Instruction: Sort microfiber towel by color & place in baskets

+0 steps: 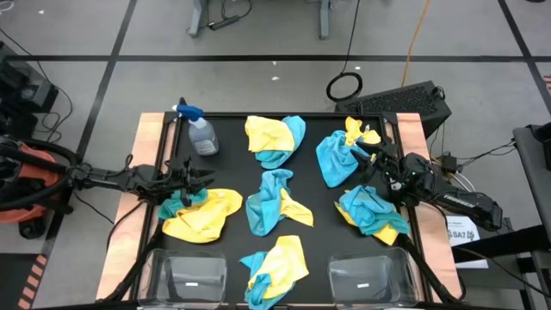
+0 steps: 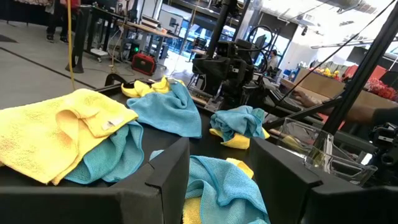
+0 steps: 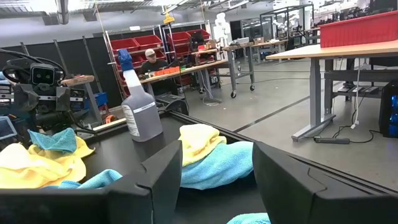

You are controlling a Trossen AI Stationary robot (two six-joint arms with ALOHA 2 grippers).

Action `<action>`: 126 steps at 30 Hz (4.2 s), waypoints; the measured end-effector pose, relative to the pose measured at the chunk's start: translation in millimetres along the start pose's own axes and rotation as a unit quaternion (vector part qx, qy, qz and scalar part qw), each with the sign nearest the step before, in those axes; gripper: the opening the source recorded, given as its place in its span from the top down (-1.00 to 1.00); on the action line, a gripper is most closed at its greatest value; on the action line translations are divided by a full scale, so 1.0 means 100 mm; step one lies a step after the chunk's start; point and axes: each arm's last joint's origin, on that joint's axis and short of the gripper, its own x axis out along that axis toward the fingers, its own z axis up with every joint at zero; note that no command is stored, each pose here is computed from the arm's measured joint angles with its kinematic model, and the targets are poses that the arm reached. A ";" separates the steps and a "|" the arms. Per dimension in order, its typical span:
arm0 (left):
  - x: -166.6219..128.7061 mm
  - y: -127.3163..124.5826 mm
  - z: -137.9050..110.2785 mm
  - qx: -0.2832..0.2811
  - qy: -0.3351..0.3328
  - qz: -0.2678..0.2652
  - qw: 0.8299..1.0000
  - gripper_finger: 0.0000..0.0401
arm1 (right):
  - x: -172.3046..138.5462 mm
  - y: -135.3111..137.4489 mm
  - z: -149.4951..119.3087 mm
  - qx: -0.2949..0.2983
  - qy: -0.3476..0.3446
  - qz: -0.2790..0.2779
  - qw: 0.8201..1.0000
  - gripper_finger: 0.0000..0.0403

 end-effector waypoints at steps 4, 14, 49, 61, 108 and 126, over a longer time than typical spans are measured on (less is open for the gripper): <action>0.00 0.00 0.00 0.000 0.000 0.000 1.000 0.13 | 0.00 0.00 0.00 0.000 0.000 0.000 1.000 0.07; 0.00 0.00 0.00 0.000 0.000 0.000 1.000 0.13 | 0.00 0.00 0.00 0.000 0.000 0.000 1.000 0.07; 0.00 0.00 0.00 0.000 0.000 0.000 1.000 0.13 | 0.00 0.00 0.00 0.000 0.000 0.000 1.000 0.07; 0.00 0.00 0.00 0.000 0.000 0.000 1.000 0.13 | 0.00 0.00 0.00 0.000 0.000 0.000 1.000 0.07; -0.07 -0.13 0.50 0.166 -0.119 0.016 0.979 0.13 | 0.00 0.00 0.00 0.000 0.000 0.000 1.000 0.07; 0.16 -0.48 1.35 0.244 0.031 0.056 0.968 0.13 | 0.00 0.00 0.00 0.000 0.000 0.000 1.000 0.07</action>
